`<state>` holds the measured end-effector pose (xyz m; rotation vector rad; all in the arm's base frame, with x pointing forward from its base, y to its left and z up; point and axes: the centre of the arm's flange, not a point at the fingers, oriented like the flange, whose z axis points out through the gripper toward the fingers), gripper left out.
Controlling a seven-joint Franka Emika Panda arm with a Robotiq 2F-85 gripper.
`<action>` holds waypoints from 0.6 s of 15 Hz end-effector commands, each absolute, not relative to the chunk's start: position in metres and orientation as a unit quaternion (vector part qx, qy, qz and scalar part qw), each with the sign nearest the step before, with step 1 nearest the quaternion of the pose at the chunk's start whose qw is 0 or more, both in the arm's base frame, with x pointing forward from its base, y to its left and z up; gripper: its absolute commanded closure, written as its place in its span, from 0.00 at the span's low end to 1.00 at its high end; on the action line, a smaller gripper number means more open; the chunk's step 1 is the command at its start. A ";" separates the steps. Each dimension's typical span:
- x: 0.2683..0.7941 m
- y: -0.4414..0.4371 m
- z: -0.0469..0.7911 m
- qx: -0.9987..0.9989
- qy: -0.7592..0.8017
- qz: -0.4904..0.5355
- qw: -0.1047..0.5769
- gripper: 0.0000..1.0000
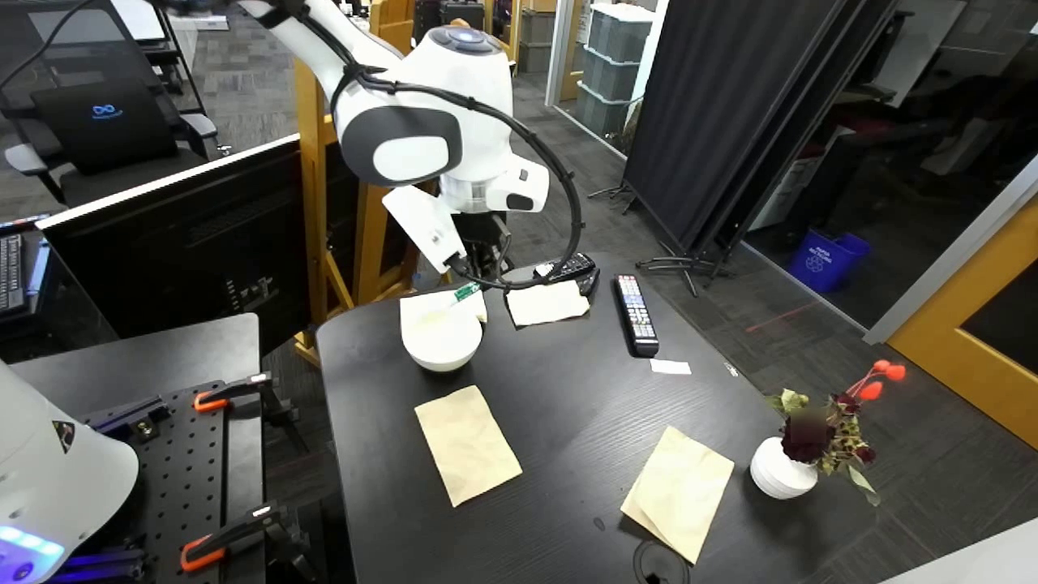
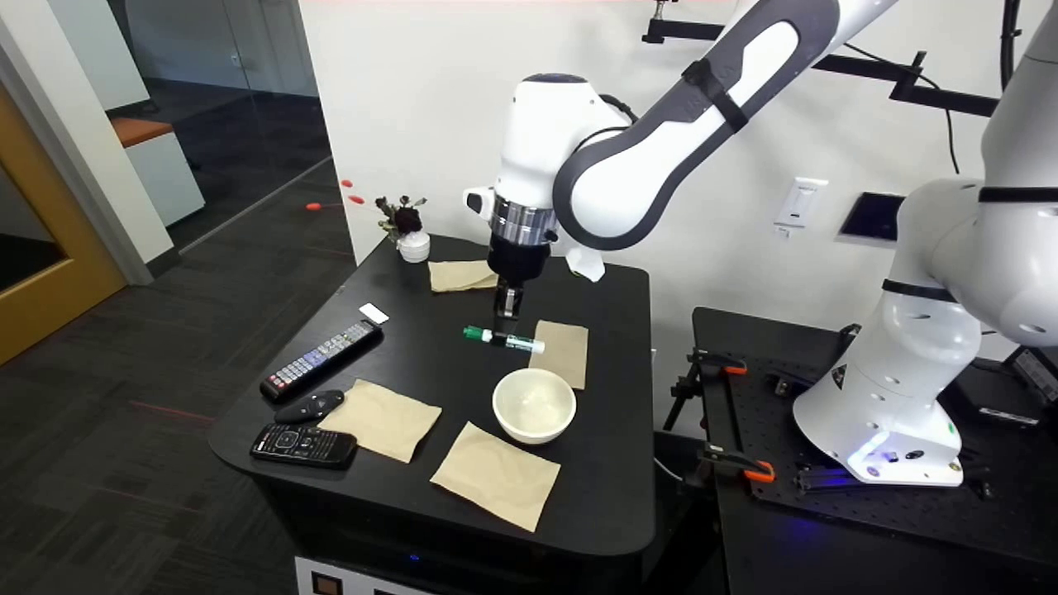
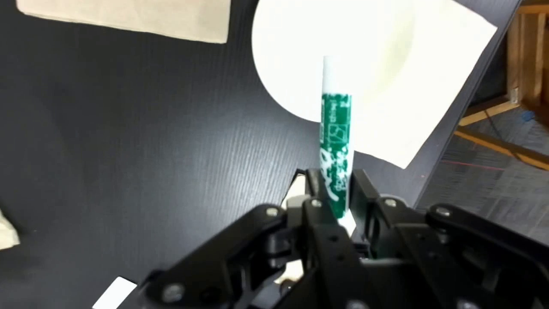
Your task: Put the marker in the bowl
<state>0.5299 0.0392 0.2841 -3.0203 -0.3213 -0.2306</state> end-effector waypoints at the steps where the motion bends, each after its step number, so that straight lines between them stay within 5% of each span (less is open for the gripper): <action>1: 0.503 0.039 0.291 -0.978 -0.176 -0.080 0.073 0.95; 9: 0.488 0.038 0.270 -0.948 -0.275 -0.104 0.120 0.95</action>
